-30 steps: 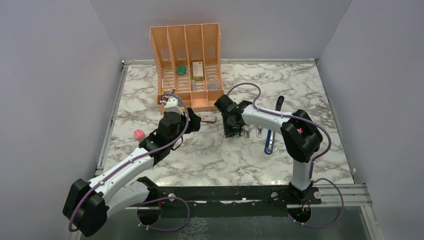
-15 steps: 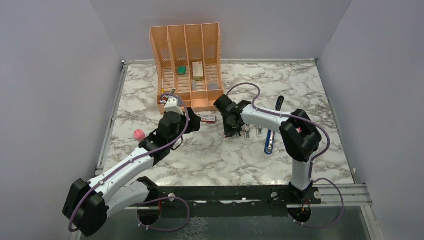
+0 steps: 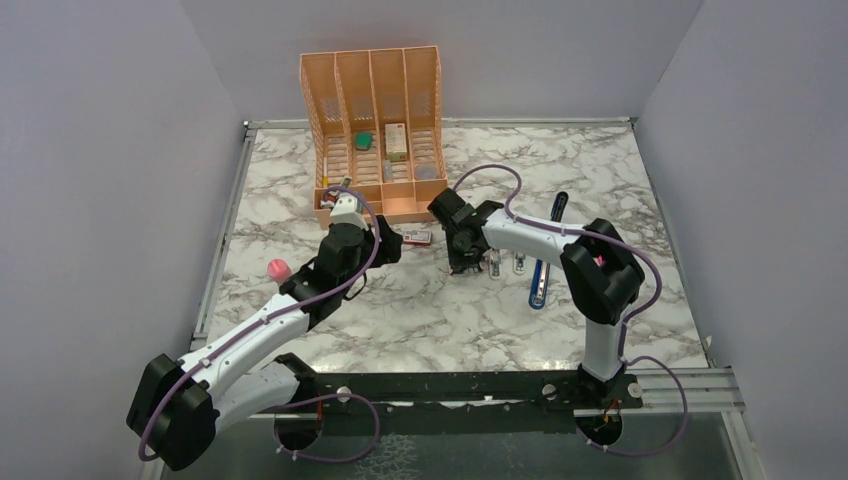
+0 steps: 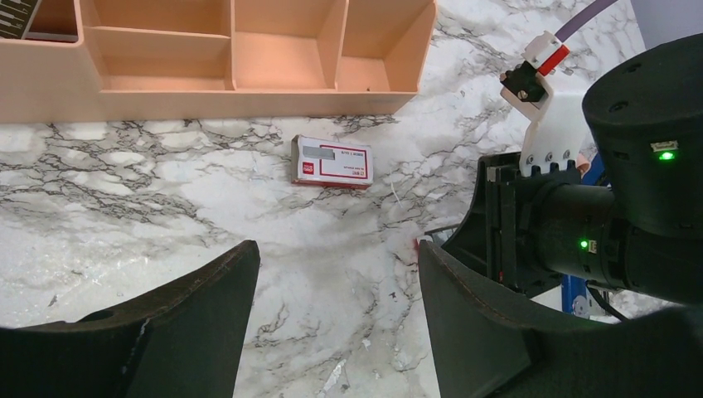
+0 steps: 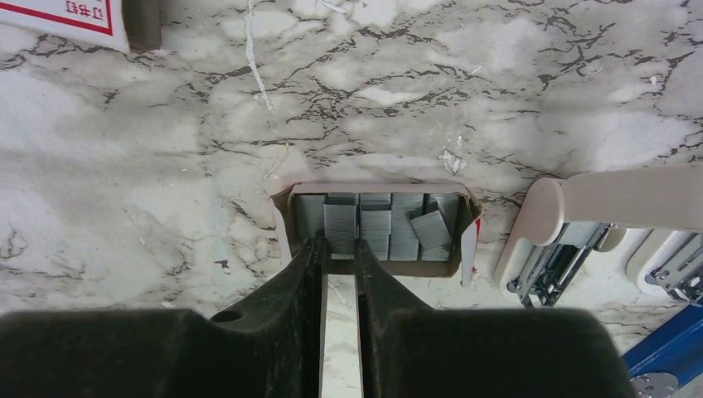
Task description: Load the staples into the stapler
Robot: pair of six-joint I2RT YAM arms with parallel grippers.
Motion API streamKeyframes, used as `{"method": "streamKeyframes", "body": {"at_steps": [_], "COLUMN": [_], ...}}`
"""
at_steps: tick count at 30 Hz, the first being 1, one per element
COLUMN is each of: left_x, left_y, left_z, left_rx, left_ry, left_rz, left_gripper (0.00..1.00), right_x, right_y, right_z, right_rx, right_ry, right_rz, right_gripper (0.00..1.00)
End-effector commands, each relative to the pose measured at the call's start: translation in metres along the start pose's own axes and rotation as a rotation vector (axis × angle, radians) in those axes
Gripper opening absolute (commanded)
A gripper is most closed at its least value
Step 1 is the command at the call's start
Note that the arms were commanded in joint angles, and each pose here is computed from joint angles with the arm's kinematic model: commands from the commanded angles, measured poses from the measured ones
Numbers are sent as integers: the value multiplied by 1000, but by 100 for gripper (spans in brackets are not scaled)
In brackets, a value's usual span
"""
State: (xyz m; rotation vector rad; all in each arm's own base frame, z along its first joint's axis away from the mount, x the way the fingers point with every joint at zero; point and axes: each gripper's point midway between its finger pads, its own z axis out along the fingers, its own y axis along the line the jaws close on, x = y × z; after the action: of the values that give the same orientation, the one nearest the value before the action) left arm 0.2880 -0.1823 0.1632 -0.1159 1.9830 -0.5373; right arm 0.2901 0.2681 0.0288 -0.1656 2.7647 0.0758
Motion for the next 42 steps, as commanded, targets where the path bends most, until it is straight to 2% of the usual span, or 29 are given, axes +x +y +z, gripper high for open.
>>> {"method": "streamKeyframes", "body": {"at_steps": [1,8,24,29,35,42], "left_x": [-4,-4,-7,-6,-7,-7], "left_y": [1,1,1,2,3,3], "left_z": [2,3,4,3,3,3], "left_rx": [-2,-2,-8,-13,-17,-20], "left_ry": [-22,-22,-33,-30,-32,-33], "left_rz": [3,4,5,5,6,9], "left_gripper": [71,71,71,71,71,71], "right_x": [-12,6,93,97,87,80], "right_y": [7,3,-21,-22,-23,-27], "right_z": [-23,-37,-32,-27,-27,-18], "right_rx": [-52,-96,-104,-86,-53,-7], "right_ry": [-63,-36,112,125,105,89], "right_rz": [8,9,10,6,-9,-33], "right_gripper": [20,21,21,25,39,39]}}
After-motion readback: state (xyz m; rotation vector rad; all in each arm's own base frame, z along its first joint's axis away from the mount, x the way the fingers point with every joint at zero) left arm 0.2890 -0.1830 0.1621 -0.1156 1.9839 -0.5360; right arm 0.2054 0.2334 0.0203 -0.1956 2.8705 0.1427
